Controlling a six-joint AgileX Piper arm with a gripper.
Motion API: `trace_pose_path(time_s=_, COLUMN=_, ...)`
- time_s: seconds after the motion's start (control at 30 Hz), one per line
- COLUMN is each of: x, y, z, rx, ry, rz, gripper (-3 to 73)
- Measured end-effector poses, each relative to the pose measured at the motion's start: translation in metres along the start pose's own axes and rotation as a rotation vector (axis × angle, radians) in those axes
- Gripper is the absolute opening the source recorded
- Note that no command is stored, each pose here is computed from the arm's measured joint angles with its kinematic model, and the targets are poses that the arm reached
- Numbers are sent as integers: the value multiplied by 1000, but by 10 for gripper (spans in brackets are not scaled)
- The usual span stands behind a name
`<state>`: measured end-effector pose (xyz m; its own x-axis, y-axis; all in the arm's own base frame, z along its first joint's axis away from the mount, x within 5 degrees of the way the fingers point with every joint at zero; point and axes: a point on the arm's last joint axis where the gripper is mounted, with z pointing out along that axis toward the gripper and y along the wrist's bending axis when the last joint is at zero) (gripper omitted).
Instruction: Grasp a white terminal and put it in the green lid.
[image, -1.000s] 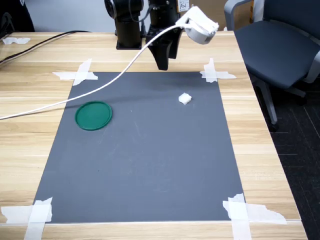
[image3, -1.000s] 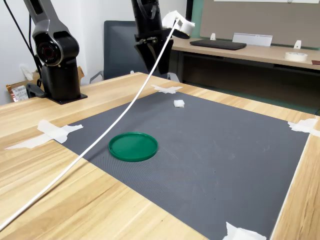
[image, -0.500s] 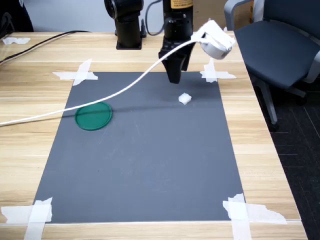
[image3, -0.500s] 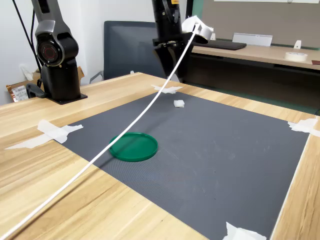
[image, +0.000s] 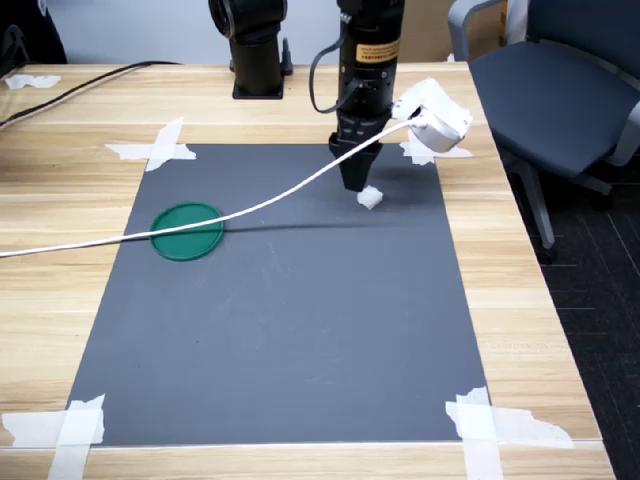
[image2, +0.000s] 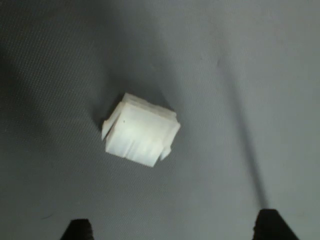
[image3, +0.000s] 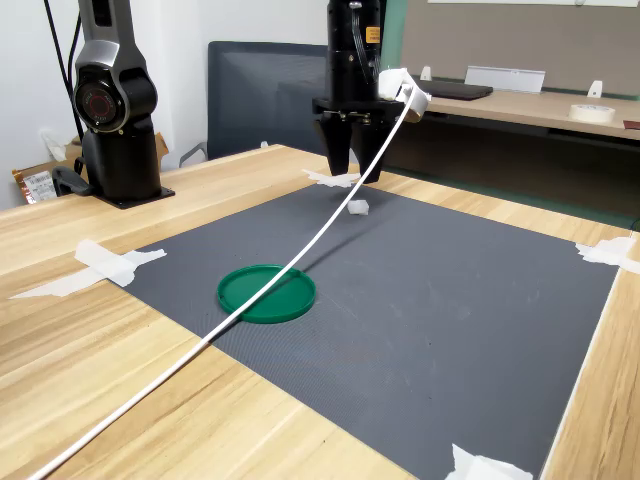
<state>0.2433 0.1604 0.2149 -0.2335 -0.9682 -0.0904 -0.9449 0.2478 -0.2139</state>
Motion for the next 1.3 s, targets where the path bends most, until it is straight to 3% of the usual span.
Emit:
trace_pose_path(time_s=0.47, x=-13, y=9, z=21, rx=-40, ry=21, rz=-74, gripper=620)
trace_pose_path(time_s=0.63, x=-22, y=18, z=31, rx=-57, ry=43, rz=-35, gripper=620)
trace_pose_path(time_s=0.9, x=-25, y=12, z=36, rx=-2, ry=38, rz=-21, gripper=621)
trace_pose_path(time_s=1.3, x=-25, y=12, z=36, rx=1, ry=38, rz=-18, gripper=620)
